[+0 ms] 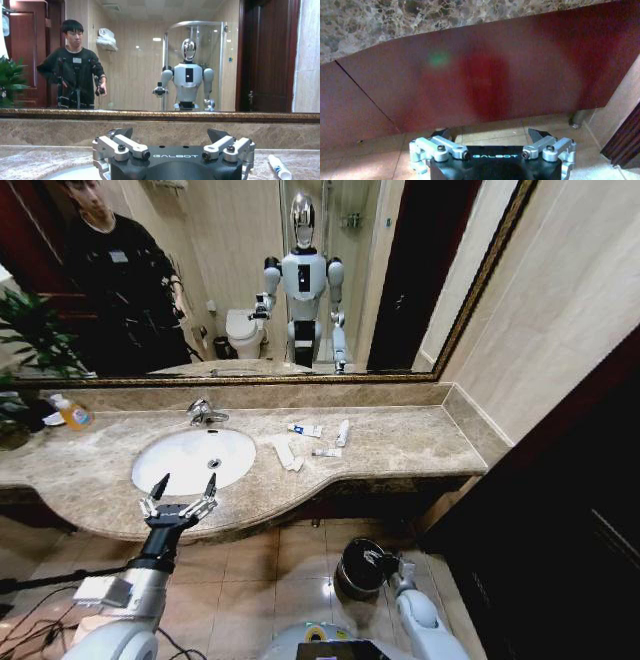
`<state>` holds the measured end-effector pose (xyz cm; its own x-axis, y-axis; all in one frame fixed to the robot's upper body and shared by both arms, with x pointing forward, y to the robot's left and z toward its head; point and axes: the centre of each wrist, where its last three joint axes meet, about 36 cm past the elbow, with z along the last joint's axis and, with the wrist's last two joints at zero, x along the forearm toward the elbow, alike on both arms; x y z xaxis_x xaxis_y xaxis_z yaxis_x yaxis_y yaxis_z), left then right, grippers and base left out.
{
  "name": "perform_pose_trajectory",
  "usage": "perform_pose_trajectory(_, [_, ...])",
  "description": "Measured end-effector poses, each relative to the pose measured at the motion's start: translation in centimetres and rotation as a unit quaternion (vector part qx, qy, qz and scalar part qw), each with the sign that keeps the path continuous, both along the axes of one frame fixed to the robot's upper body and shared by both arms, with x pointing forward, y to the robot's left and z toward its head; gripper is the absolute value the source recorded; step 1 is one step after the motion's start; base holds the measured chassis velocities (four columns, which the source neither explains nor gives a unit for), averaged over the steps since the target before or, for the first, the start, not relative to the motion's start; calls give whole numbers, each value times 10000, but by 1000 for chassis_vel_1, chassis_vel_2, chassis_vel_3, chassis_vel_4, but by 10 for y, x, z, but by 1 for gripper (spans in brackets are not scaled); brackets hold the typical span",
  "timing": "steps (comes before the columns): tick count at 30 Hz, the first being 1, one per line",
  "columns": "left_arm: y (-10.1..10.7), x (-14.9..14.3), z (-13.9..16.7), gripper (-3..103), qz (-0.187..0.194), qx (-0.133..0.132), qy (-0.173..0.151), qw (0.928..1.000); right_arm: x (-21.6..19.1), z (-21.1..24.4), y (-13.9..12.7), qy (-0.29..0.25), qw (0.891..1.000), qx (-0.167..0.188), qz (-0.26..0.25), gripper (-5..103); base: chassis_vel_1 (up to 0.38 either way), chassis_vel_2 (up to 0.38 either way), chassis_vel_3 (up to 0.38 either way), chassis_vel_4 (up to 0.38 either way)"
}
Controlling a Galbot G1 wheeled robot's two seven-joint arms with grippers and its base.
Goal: Pick up the trash from the sink and place it in the trash bin.
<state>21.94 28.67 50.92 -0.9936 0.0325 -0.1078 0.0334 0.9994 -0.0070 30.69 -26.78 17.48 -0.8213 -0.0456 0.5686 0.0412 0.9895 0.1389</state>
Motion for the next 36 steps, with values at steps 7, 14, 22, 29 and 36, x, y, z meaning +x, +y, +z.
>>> perform_pose_trajectory(7, [0,0,0,100,0,0,0,10000,-8,2,-9,175,9997,-123,78,100,0,0,0,0])
perform_pose_trajectory(14, [0,0,0,100,0,0,0,10000,-18,26,-20,-328,9991,-256,128,100,0,0,0,0])
perform_pose_trajectory(22, [0,0,0,100,0,0,0,10000,-28,53,-21,-1031,9939,-345,194,100,0,0,0,0])
perform_pose_trajectory(29, [0,0,0,100,0,0,0,10000,-27,99,-13,-1505,9884,-115,165,100,0,0,0,0])
perform_pose_trajectory(36, [0,0,0,100,0,0,0,10000,-25,170,9,-1949,9803,24,308,100,0,0,0,0])
